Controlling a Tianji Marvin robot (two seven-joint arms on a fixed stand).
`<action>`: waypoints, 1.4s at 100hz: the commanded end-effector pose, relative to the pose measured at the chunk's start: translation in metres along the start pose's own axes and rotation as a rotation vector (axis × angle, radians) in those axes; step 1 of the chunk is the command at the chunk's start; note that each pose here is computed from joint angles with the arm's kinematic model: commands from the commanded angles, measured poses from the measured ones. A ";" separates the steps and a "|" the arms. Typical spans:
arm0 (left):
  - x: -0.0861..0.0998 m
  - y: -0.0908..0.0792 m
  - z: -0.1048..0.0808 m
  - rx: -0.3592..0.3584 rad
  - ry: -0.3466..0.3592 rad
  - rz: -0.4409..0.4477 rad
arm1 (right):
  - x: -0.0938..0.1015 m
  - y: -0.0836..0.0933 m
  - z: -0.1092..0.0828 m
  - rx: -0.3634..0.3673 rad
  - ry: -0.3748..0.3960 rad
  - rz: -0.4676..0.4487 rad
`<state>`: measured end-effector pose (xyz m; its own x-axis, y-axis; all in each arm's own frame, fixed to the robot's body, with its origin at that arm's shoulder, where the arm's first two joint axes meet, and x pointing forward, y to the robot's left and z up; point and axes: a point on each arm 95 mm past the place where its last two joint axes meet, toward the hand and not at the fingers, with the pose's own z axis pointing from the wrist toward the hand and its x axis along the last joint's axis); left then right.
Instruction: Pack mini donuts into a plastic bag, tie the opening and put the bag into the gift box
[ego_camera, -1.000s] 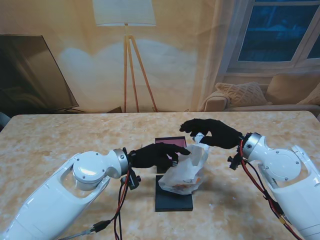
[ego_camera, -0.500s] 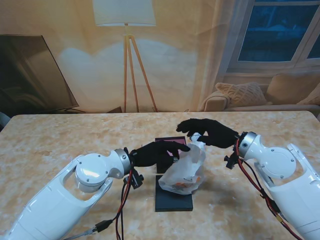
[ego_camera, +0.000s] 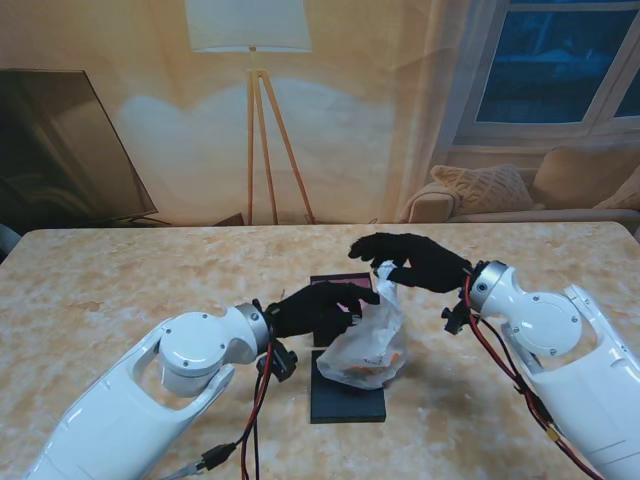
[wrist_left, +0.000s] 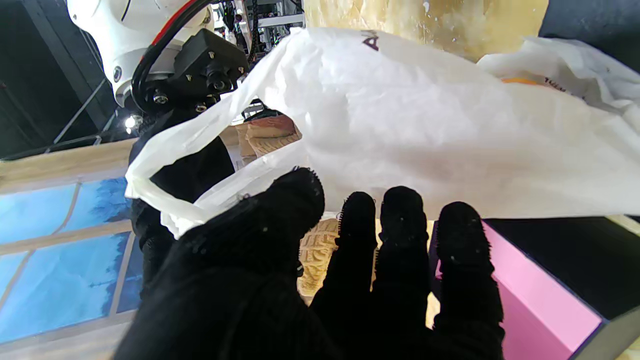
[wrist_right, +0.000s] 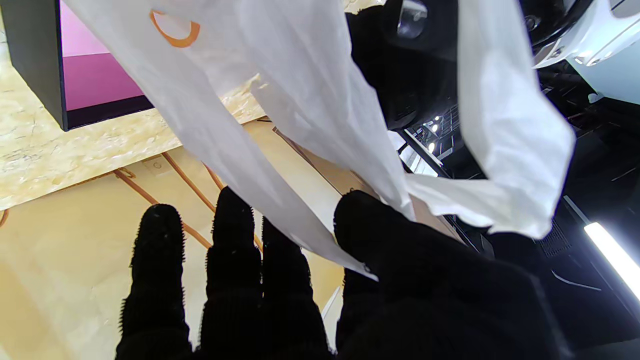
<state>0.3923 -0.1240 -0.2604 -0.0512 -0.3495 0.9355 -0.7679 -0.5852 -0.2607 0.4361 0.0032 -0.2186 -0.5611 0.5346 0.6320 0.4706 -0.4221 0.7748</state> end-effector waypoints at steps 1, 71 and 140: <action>0.002 0.008 0.001 -0.025 0.003 -0.036 | 0.004 -0.005 0.003 0.019 0.006 0.001; 0.003 0.014 0.003 -0.017 -0.012 -0.118 | 0.007 -0.009 0.002 0.035 -0.010 0.012; 0.000 0.015 0.008 -0.012 -0.019 -0.205 | 0.010 -0.014 0.006 0.019 -0.063 0.064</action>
<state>0.3880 -0.1351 -0.2678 0.1174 -0.2542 0.9600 -0.7565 -0.6492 -0.0794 0.4327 0.0122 -0.2183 -0.4908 0.5571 0.6699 0.4923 -0.4571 0.7408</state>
